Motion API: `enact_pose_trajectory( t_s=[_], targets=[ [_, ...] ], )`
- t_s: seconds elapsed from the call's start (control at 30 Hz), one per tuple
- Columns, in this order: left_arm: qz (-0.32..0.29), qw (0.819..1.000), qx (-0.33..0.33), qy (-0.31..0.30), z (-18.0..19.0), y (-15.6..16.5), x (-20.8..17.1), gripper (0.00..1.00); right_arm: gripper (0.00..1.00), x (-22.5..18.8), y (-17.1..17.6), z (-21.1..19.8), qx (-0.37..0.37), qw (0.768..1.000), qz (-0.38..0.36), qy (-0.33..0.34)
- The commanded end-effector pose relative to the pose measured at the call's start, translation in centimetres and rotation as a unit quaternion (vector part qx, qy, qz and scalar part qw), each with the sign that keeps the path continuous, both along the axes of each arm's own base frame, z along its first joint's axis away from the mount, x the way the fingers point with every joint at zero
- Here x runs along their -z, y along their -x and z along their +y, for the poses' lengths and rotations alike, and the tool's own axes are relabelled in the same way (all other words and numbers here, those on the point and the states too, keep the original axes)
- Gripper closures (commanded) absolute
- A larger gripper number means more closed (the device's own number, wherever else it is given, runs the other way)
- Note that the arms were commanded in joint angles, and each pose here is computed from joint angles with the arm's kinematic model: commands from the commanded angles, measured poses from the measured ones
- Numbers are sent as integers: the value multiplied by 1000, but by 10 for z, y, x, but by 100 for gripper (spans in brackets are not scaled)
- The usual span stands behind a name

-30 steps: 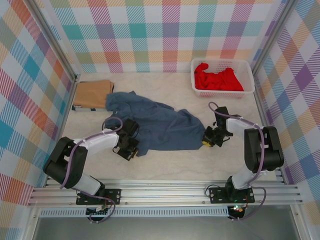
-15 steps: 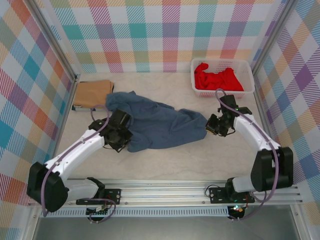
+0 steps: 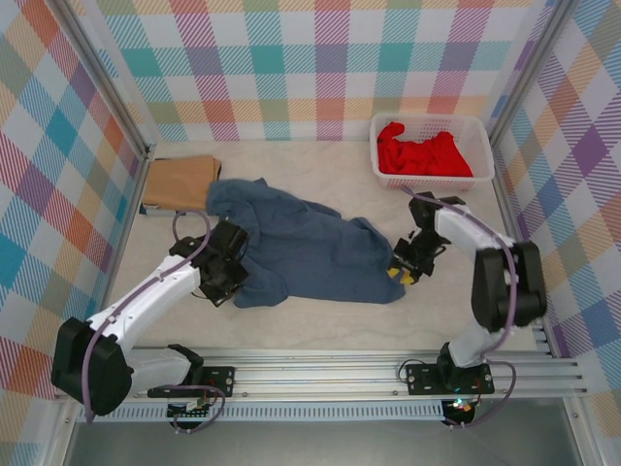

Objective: Fold and stack the t-shirts

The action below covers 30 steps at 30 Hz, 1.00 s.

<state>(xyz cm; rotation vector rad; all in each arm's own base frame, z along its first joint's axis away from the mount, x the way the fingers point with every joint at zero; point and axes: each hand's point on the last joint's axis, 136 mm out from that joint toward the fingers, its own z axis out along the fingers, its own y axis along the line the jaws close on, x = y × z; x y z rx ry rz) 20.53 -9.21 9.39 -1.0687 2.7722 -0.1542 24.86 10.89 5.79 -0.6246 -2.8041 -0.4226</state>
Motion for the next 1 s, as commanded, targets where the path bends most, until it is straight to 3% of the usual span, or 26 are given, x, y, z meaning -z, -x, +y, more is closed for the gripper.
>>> enact_pose_trajectory(
  t_s=[0.0, 0.1, 0.3, 0.4, 0.5, 0.67, 0.83, 0.97],
  targets=[
    [-1, 999, 9, -42, 17, -1, 4, 100, 57, -4, -38, 4, -6, 998, -61, 1],
    [0, 998, 15, -65, 28, 1, 2, 100, 51, -19, -42, 6, 7, 995, -97, -10],
    [11, 998, 18, -66, 32, 9, 8, 100, 73, -6, 5, -14, 23, 995, -89, 27],
    [10, 998, 18, -64, 32, 10, 8, 100, 74, 7, 11, -13, 24, 997, -74, 22],
    [12, 998, 19, -64, 32, 9, 9, 100, 74, 21, -6, -5, 8, 996, -82, 21],
    [12, 996, 23, -80, 38, 11, 6, 100, 86, 37, -36, 22, -26, 997, -72, 11],
    [7, 996, 20, -89, 44, 10, 2, 100, 84, 57, -50, 61, -44, 998, -47, 22],
    [4, 995, 21, -92, 45, 8, 0, 100, 70, 60, -55, 67, -35, 998, -45, 30]
  ],
)
